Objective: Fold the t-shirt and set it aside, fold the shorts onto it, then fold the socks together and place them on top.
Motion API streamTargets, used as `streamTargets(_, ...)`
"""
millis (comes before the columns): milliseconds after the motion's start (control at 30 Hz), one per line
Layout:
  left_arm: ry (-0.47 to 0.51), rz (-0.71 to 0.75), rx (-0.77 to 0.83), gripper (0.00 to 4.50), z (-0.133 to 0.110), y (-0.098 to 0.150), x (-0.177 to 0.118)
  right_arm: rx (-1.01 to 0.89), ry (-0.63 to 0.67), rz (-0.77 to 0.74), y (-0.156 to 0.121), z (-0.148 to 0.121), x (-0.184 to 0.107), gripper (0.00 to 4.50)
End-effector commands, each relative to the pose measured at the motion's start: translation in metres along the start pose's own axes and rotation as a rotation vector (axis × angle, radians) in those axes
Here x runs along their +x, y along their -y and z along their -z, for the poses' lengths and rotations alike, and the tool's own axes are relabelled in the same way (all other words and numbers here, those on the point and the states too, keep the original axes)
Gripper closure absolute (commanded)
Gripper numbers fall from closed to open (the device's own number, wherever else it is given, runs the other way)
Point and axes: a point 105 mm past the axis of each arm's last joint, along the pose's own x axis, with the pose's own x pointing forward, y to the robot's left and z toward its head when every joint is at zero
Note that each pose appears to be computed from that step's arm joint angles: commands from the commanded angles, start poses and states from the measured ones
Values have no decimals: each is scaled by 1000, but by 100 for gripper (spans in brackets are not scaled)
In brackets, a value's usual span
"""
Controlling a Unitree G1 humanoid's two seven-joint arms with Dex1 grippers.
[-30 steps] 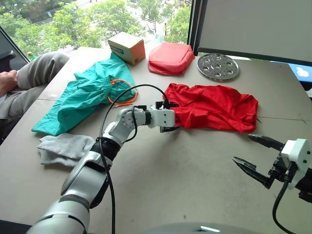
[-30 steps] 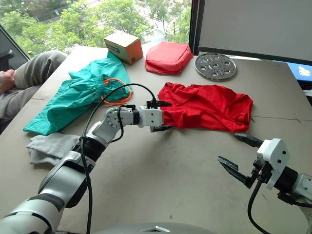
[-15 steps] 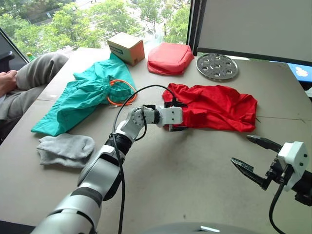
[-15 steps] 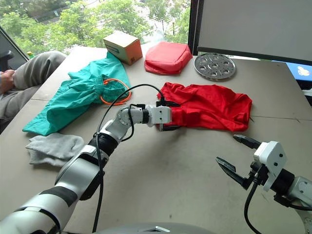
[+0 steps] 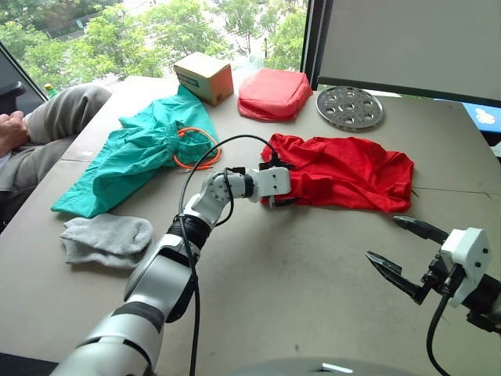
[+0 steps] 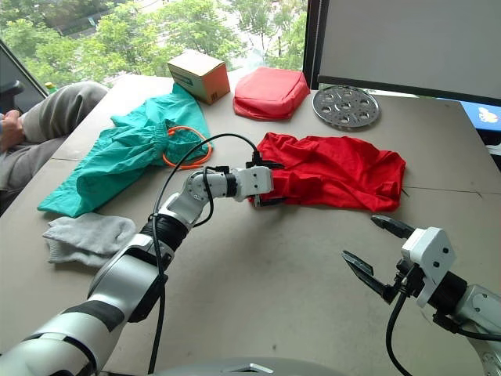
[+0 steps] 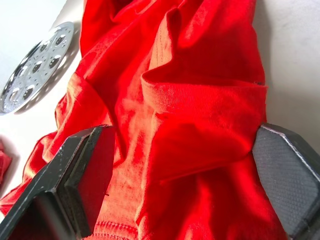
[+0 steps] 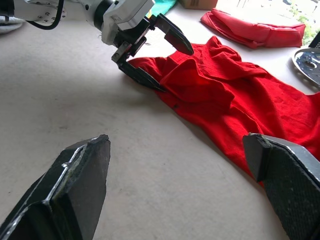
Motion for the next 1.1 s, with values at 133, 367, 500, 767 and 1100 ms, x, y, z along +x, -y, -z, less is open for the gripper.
streamTargets(133,105,-56,28,253,-21,0,3,-34,24,-4,-4,-10,-1,0)
streamTargets(367,119,-78,-20,441,-18,-9,-5,-51,4,32,2,-10,-3,0)
streamTargets(500,135,-54,-54,441,-15,-13,-23,-98,-83,109,22,-7,4,0)
streamTargets(767,159,60,-23,441,-17,9,-51,-289,-398,96,71,-12,31,0)
streamTargets(1100,132,11,-44,441,-22,26,-60,-490,-635,83,134,-31,66,0)
